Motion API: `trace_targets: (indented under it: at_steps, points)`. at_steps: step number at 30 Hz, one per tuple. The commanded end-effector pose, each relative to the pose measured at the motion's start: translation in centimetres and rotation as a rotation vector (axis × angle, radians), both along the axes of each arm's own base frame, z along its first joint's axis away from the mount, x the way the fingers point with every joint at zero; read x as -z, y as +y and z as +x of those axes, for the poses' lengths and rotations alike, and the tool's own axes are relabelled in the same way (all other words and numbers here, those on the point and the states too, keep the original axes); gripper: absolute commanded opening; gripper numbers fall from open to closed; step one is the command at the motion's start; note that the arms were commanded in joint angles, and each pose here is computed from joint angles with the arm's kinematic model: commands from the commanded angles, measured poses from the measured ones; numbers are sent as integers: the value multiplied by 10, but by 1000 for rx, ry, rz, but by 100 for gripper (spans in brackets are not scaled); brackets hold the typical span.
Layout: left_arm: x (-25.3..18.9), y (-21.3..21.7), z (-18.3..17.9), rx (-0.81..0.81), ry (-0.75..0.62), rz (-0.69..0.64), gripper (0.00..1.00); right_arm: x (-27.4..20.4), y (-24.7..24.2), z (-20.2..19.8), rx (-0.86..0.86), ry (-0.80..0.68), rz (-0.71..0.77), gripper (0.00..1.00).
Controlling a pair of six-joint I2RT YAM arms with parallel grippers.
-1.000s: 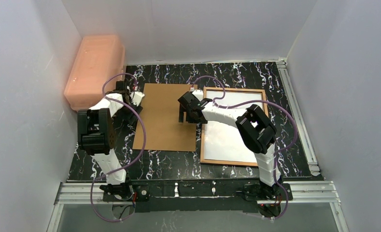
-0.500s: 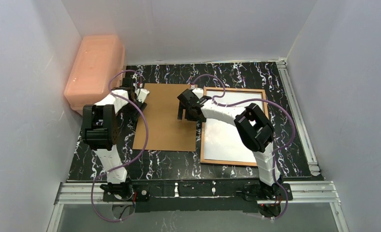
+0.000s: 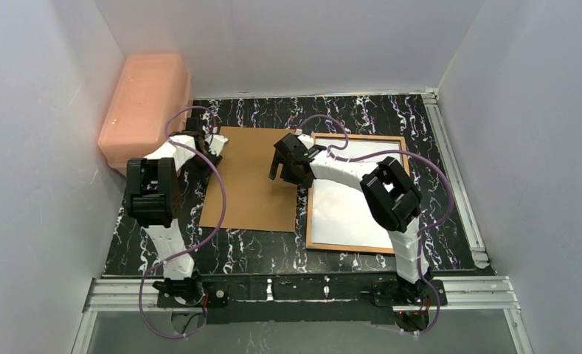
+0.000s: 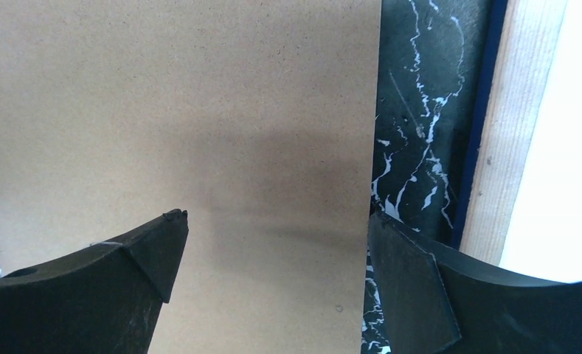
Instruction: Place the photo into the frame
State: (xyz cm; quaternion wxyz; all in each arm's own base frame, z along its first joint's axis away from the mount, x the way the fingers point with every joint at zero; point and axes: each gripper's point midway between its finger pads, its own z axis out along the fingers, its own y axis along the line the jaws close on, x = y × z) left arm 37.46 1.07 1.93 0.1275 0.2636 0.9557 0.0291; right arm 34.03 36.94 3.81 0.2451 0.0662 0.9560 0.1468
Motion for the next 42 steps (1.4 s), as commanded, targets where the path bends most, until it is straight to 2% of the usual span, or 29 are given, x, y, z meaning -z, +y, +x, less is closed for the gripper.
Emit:
trace_targets:
  at_steps: [1,6,14,27,42]
  points:
    - [28,-28,-29,27,151,-142,34,-28,48,-18,-10,75,300,99]
    - [30,-39,-36,30,204,-202,30,-65,63,-19,11,65,528,99]
    - [32,-41,-39,47,214,-212,29,-111,68,-23,1,16,677,99]
    - [32,-60,-44,95,225,-231,28,-133,49,-24,38,-43,692,99]
    - [28,-92,-46,158,232,-236,27,-135,24,-20,106,-62,669,99]
